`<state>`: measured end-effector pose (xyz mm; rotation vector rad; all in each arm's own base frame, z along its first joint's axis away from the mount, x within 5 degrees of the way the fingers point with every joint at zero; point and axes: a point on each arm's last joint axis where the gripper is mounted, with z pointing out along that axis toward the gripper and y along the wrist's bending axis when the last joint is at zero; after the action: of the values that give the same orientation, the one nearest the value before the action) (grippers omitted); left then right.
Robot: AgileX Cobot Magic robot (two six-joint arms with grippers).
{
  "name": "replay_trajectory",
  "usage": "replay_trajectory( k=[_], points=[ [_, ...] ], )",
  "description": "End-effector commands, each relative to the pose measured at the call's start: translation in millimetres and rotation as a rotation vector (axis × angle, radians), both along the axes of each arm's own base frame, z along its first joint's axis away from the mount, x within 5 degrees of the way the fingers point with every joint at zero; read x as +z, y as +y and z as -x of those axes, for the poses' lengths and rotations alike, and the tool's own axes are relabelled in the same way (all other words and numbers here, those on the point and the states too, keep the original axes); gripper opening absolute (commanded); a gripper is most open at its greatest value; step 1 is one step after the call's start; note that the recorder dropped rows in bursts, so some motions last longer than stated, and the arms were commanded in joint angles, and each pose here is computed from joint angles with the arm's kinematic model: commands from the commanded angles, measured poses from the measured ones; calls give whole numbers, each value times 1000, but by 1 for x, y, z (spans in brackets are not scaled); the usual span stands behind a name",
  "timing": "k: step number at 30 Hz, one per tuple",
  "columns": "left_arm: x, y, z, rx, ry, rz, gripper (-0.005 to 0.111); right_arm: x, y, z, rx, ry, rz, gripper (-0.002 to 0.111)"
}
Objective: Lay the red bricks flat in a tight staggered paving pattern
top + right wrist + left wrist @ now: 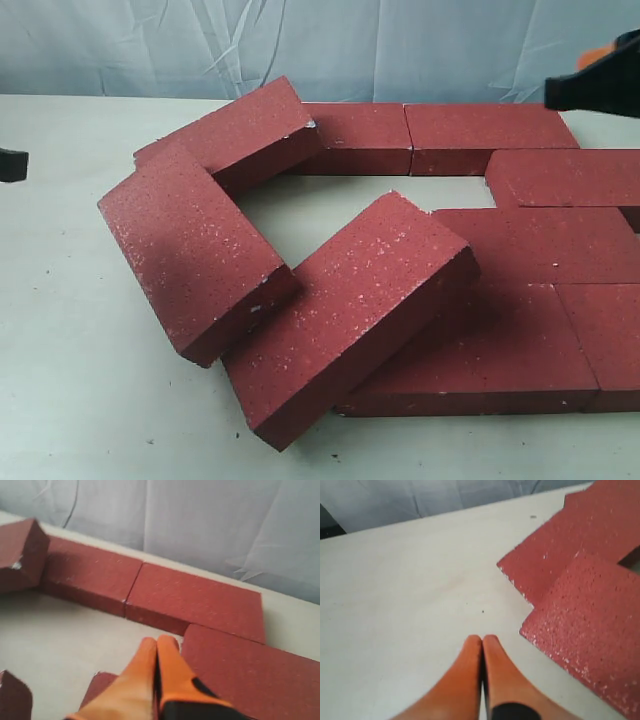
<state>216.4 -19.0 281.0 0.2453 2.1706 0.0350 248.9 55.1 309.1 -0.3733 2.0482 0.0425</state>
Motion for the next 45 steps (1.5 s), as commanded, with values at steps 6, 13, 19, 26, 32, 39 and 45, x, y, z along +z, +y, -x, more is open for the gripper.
replay_trajectory(
  k=[6, 13, 19, 26, 32, 39, 45],
  points=[
    [-30, -8, -23, -91, 202, -28, 0, -20, 69, -66, 240, 180, 105, -1],
    [-42, -13, -30, -148, 238, -23, 0, -13, 107, -107, 527, 411, 41, -1],
    [-40, -18, -31, -201, 205, -9, 0, -18, 134, -128, 686, 533, -115, -1],
    [-37, -23, -33, -249, 170, 21, 0, -52, 157, -153, 765, 676, -267, 12],
    [-37, -23, -33, -256, 161, 15, 0, -79, 167, -160, 747, 778, -371, 87],
    [-36, -23, -33, -254, 157, 26, 0, -101, 190, -154, 761, 809, -328, 93],
    [-36, -23, -33, -254, 157, 26, 0, -117, 199, -151, 762, 853, -314, 93]
  ],
)
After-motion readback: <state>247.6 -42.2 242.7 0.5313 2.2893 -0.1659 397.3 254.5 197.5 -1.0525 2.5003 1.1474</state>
